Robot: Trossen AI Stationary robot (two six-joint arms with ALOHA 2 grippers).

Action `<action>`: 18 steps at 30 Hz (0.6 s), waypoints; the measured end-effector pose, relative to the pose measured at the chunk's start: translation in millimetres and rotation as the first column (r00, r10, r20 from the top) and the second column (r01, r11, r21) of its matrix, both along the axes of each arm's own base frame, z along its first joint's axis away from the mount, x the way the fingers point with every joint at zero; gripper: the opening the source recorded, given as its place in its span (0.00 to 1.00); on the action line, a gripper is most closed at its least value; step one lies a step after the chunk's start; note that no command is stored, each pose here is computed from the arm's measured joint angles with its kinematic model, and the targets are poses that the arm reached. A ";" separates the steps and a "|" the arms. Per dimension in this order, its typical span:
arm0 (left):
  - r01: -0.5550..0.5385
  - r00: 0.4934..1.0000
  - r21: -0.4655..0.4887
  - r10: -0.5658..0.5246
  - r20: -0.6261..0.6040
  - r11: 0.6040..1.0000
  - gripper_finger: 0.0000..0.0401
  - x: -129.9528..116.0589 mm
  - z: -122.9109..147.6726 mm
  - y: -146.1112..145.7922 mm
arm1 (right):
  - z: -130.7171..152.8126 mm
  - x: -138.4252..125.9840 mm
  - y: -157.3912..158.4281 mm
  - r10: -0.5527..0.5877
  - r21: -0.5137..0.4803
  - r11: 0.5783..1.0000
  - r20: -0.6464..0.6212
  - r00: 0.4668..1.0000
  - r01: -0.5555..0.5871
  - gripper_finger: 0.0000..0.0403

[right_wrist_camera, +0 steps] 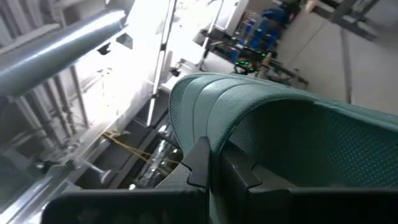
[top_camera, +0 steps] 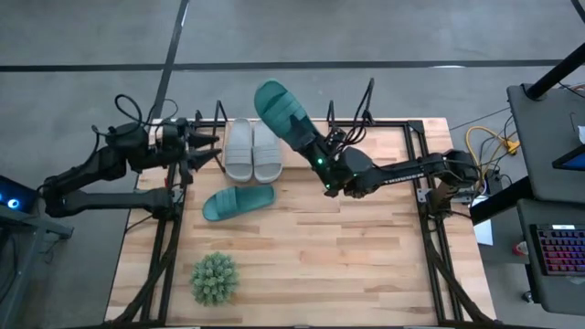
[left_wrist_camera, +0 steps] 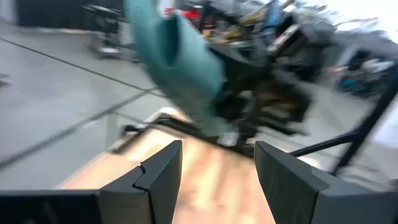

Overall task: Pick and place slides into the shelf
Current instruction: Put the bottom green slipper on the shelf

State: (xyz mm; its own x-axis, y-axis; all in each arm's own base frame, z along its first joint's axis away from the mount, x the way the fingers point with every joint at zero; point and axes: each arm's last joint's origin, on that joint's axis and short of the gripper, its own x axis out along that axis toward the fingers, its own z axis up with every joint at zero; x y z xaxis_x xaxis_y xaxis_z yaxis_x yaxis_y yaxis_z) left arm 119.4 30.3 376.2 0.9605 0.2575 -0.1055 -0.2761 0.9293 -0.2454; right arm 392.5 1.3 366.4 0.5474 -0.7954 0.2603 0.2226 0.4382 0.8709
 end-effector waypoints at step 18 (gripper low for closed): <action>0.128 0.966 -0.121 -0.096 0.238 0.984 0.47 67.3 -17.8 13.3 | 57.5 -7.7 2.7 0.023 -0.263 0.965 0.023 0.999 -0.017 0.02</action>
